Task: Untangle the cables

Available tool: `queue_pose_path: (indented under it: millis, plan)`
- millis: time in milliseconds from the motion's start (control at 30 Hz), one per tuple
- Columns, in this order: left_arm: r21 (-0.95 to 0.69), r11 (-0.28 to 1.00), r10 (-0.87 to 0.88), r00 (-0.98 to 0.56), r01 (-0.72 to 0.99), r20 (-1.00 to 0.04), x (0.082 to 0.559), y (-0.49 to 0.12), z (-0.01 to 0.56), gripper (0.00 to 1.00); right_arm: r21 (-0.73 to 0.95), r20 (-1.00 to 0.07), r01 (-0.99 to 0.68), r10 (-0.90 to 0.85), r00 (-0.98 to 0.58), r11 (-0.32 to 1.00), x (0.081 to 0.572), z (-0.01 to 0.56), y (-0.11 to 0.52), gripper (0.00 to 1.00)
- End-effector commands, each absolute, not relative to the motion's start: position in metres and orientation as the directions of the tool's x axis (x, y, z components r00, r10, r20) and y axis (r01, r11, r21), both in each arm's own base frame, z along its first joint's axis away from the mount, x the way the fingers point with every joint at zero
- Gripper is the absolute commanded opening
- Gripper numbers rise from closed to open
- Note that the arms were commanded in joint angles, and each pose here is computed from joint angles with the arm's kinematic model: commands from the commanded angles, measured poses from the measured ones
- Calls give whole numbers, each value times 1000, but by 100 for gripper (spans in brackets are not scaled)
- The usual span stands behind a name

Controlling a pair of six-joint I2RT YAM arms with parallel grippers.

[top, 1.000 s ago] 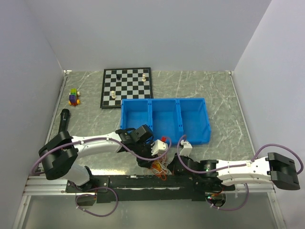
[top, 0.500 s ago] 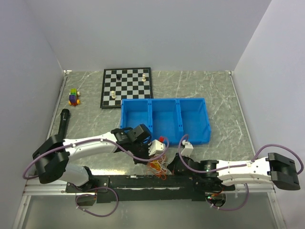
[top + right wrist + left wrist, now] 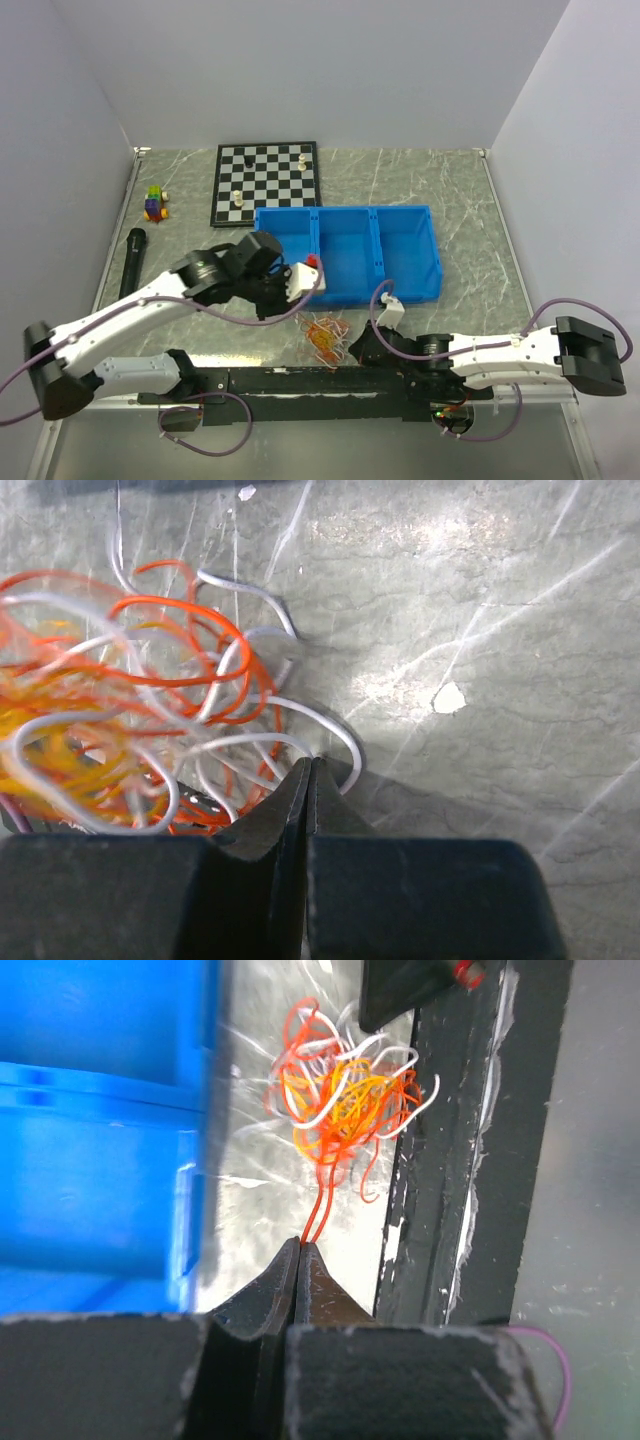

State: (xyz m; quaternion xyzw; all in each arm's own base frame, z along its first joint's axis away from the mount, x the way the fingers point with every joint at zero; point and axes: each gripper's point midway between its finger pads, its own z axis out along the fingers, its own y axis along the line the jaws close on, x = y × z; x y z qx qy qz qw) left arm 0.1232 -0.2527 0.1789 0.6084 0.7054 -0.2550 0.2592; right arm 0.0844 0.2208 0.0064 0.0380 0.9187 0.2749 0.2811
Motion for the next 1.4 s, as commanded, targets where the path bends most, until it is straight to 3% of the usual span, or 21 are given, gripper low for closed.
queue_pose_path:
  millis: [0,167,267,467,767,967,1133,1367]
  plan:
    - [35,166,701,-93,986,-707,126,-231,231,1,379,-492,-70,137,-860,923,77,-19,194,0]
    - [193,230,619,10,954,-786,139,-219,295,1,334,-485,-53,124,-865,941,76,-20,190,0]
    - [298,354,520,79,886,-851,157,-211,355,1,333,-482,-40,134,-866,942,75,-22,187,0]
    - [348,491,260,247,798,-933,153,-195,468,1,308,-475,-2,152,-867,951,74,-26,176,0]
    - [397,561,74,433,727,-898,128,-164,551,7,291,-477,12,156,-865,957,74,-21,174,0]
    - [357,663,-64,524,658,-849,118,-135,624,5,262,-479,34,160,-863,965,74,-17,170,0]
    - [322,710,-118,556,626,-823,112,-117,643,9,256,-501,34,162,-850,966,76,-7,173,0]
    - [322,658,-59,473,681,-879,122,-139,592,11,340,-600,-41,183,-779,940,95,45,190,0]
